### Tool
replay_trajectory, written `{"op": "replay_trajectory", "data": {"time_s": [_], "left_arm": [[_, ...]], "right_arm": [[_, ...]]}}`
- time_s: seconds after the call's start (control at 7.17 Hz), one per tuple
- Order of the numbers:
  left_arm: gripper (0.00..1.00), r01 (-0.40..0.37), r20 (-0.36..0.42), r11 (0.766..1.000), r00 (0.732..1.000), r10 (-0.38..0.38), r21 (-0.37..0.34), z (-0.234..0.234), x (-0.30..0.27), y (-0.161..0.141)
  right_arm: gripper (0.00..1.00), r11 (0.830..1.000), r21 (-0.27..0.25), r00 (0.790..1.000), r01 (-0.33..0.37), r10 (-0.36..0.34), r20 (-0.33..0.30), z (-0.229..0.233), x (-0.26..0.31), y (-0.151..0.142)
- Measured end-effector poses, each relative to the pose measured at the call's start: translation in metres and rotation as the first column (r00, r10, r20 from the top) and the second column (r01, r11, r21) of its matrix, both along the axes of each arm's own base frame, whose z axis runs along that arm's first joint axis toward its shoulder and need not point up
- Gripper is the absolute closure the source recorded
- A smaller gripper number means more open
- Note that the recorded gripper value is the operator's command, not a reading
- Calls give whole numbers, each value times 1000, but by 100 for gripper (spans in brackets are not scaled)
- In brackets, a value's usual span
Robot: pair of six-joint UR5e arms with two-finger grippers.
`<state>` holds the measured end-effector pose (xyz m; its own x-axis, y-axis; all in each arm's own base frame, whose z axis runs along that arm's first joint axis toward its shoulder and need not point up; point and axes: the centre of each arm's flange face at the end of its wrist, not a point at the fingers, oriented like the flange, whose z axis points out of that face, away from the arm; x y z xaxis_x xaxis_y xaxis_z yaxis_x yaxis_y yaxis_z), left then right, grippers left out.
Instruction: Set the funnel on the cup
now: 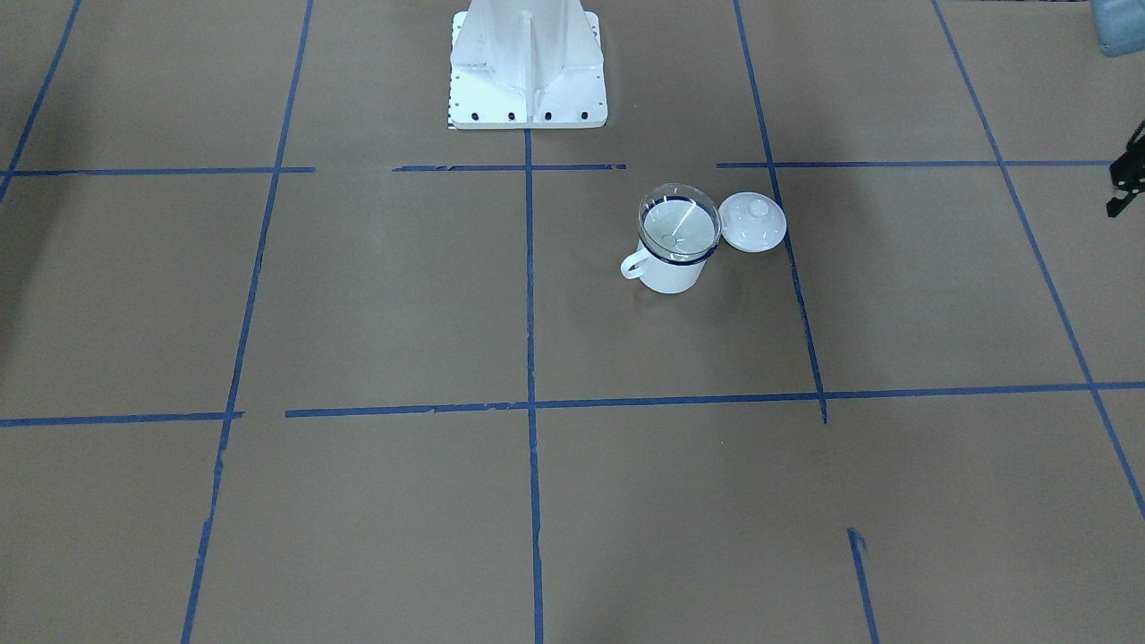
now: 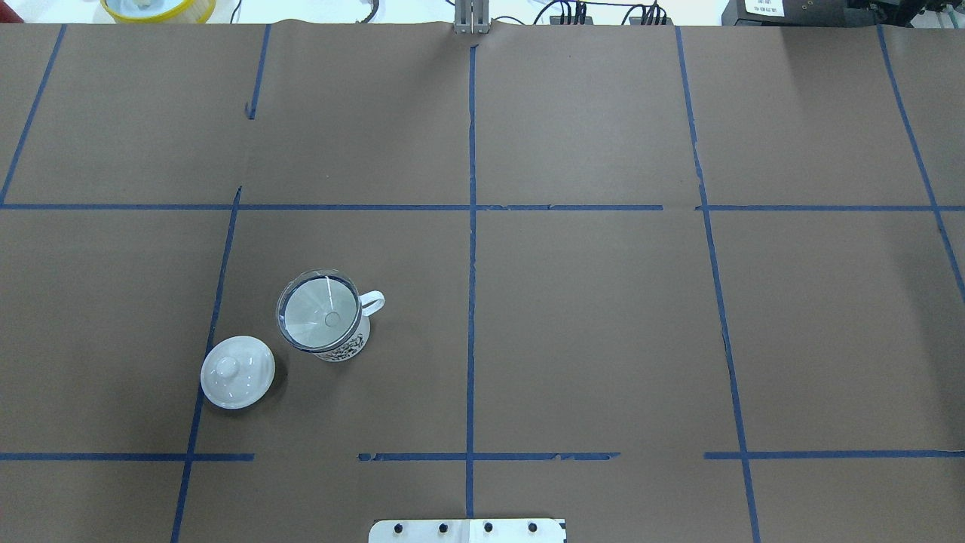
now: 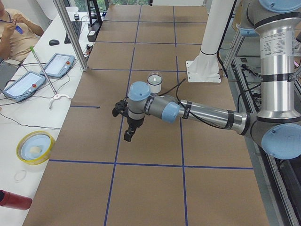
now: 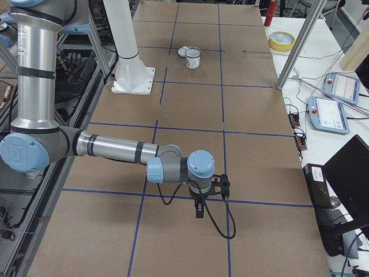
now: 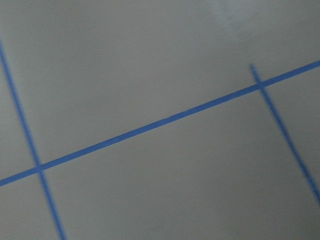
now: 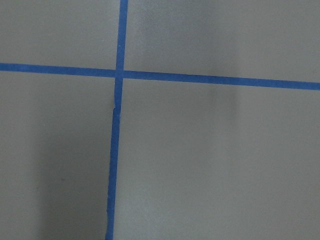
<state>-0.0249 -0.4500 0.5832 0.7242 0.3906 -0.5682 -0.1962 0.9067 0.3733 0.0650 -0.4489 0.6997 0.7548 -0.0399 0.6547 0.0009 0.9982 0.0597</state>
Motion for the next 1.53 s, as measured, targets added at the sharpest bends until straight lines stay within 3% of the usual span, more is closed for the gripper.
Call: {"op": "replay_trajectory", "data": {"time_s": [0.42, 0.84, 1.53], "left_arm": [[0, 12, 1, 991, 1000, -12, -130, 60, -44, 24], [0, 25, -37, 970, 999, -35, -242, 66, -49, 27], [0, 102, -36, 950, 992, -117, -297, 64, -64, 25]], "right_arm": [[0, 1000, 0, 1000, 0, 0, 0, 0, 0, 0], [0, 1000, 0, 1000, 0, 0, 0, 0, 0, 0], [0, 1000, 0, 1000, 0, 0, 0, 0, 0, 0]]}}
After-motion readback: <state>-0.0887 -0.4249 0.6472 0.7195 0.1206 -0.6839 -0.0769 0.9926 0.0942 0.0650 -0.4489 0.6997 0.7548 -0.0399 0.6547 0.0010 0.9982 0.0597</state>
